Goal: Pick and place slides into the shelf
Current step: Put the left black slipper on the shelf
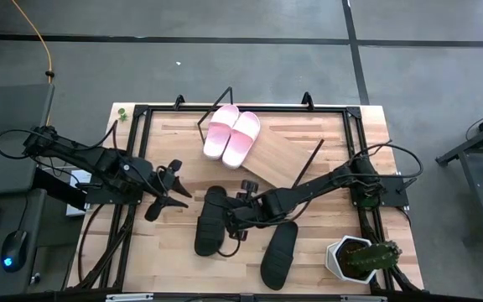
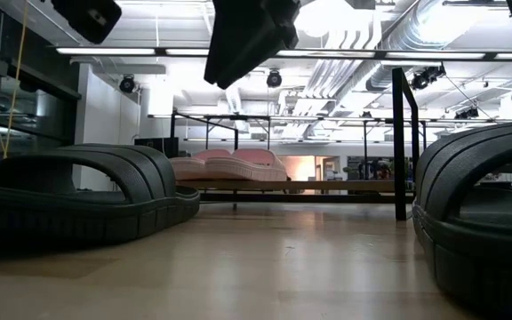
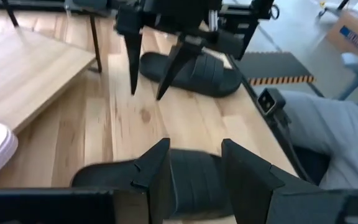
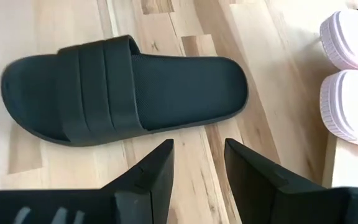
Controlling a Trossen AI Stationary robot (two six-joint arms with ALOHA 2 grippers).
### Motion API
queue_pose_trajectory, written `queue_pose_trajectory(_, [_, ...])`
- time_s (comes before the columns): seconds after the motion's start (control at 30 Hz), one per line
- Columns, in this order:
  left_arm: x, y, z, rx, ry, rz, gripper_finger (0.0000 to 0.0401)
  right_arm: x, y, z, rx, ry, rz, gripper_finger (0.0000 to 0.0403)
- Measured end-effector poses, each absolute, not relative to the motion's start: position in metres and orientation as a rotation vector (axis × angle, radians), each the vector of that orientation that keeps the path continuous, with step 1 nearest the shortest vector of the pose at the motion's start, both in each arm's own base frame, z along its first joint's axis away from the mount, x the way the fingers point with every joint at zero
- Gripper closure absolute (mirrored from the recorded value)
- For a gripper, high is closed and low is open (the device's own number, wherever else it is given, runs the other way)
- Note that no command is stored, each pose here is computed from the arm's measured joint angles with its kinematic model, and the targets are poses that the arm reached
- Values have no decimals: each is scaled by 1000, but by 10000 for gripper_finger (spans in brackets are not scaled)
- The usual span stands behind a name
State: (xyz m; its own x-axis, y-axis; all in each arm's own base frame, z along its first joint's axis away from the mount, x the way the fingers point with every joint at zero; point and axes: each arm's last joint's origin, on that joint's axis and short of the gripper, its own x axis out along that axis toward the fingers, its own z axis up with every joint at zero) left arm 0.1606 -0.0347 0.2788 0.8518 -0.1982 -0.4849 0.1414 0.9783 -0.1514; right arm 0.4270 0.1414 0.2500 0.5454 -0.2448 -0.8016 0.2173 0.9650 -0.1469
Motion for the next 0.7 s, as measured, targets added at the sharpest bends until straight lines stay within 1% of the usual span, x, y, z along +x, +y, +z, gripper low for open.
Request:
queue_pose_trajectory(0.2, [160,-34,274,-108,554,-175,273,431,146,252,-25,927,-185,269])
queue_pose_trajectory(0.33, [159,-34,274,-104,555,-163,273,439,150,254,-40,866,-50,269])
queue_pose_trajectory(0.47, [160,-33,274,-97,553,-144,273,444,147,246,-46,836,80,269])
queue_pose_trajectory(0.7, [160,-33,274,-97,552,-142,273,450,120,226,8,864,75,269])
